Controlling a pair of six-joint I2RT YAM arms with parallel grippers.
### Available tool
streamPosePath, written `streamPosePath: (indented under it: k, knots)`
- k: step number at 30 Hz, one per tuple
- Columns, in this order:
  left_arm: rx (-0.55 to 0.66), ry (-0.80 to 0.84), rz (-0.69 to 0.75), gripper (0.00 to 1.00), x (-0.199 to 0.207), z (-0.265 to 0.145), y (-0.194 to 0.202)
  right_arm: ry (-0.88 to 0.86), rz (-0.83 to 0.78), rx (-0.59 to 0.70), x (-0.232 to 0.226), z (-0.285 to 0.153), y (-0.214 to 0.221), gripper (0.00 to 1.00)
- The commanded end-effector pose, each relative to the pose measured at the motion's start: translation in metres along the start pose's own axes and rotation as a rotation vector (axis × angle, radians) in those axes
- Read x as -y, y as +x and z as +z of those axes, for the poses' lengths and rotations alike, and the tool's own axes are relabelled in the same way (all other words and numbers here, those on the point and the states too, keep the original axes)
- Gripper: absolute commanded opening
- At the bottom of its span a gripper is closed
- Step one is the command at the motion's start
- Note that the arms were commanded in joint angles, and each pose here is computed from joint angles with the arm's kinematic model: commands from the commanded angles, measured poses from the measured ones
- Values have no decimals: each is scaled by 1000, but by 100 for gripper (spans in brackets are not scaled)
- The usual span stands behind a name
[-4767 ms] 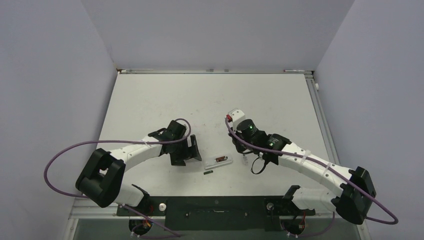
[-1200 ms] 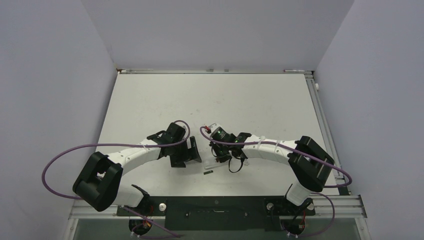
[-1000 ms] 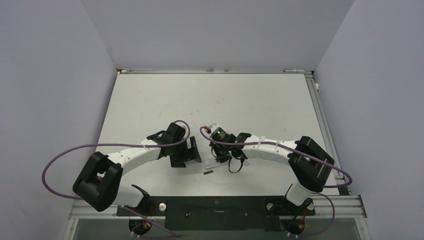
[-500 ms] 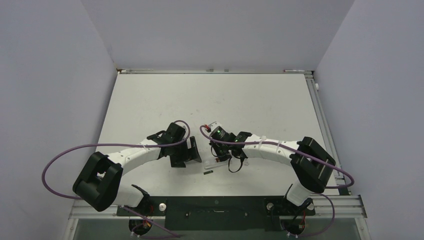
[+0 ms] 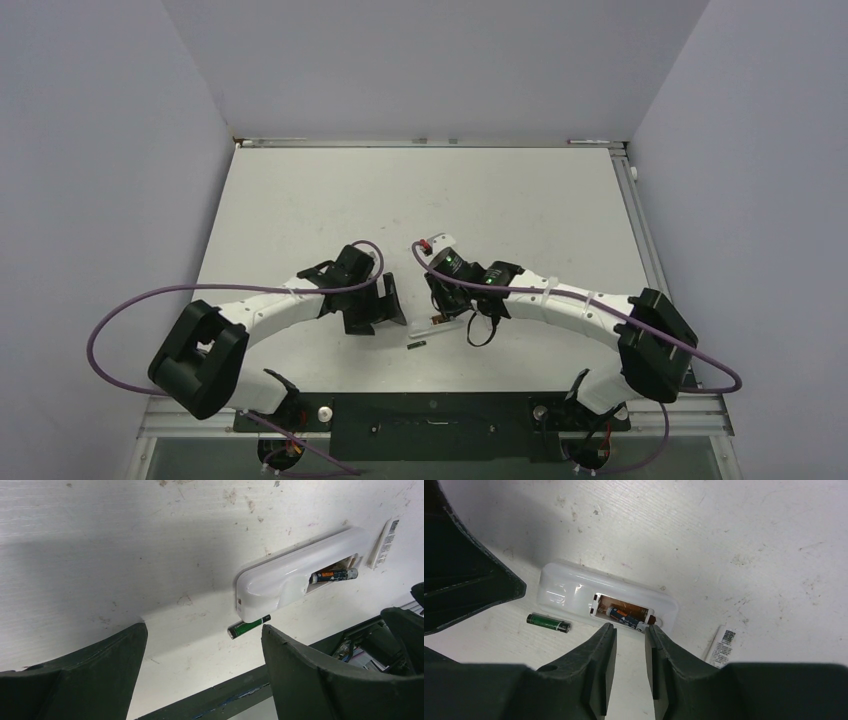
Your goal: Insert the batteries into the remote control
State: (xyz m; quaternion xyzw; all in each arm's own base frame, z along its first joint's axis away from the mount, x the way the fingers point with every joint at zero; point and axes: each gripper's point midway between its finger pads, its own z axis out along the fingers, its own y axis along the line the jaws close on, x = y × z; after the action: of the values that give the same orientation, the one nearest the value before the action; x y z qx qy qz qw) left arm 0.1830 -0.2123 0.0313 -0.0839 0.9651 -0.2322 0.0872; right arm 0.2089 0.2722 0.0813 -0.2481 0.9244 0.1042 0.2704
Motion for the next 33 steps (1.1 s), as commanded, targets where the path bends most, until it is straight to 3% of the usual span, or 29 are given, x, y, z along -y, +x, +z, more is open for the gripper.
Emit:
streamPosePath:
  k: [1, 9, 22, 33]
  knots:
    - [14, 50, 24, 82, 20, 2, -7, 39, 32, 41, 8, -15, -6, 30]
    - [-14, 85, 19, 79, 34, 11, 1, 41, 61, 25, 13, -15, 6, 33]
    - [-29, 94, 8, 54, 40, 22, 7, 33, 98, 18, 17, -13, 16, 31]
    - [-38, 86, 9, 44, 42, 30, 8, 7, 116, 18, 15, -11, 17, 28]
